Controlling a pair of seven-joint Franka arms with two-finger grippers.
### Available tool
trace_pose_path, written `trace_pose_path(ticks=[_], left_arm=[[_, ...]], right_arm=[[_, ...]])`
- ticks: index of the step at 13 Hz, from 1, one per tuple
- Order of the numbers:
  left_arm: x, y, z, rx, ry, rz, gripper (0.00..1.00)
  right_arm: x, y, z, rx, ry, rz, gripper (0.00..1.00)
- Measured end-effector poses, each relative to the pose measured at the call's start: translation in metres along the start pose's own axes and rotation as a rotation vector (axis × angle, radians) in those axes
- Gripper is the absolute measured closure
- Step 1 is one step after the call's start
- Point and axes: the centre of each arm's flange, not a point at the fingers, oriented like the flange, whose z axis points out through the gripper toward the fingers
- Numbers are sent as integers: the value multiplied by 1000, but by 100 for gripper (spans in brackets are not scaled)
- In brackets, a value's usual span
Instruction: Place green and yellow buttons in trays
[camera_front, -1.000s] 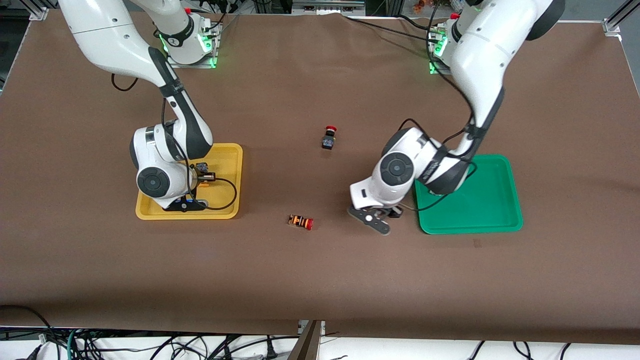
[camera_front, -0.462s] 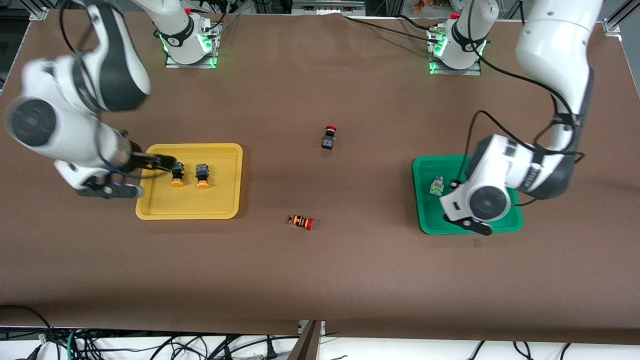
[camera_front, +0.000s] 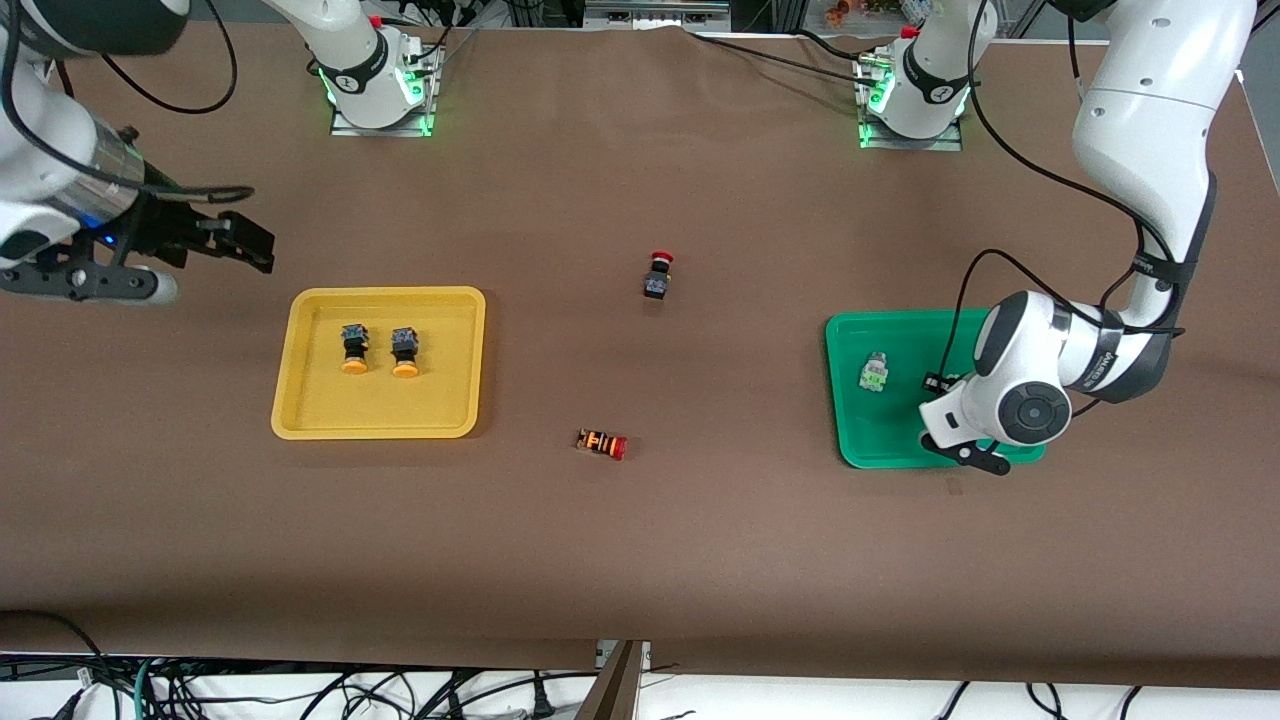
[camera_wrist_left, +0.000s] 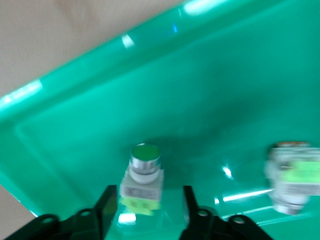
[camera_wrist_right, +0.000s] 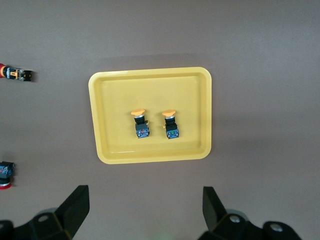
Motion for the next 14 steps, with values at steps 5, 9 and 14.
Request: trace_pose_path(ticks=[5, 9, 14], left_arm=[[-89, -3, -248, 101, 202, -93, 0], [-174, -32, -352, -26, 316, -220, 0], [-219, -48, -314, -88, 320, -297, 0]], right_arm=[[-25, 29, -22, -2, -20, 23, 0], [-21, 27, -13, -5, -44, -22, 0], [-17, 25, -6, -6, -56, -29, 0]])
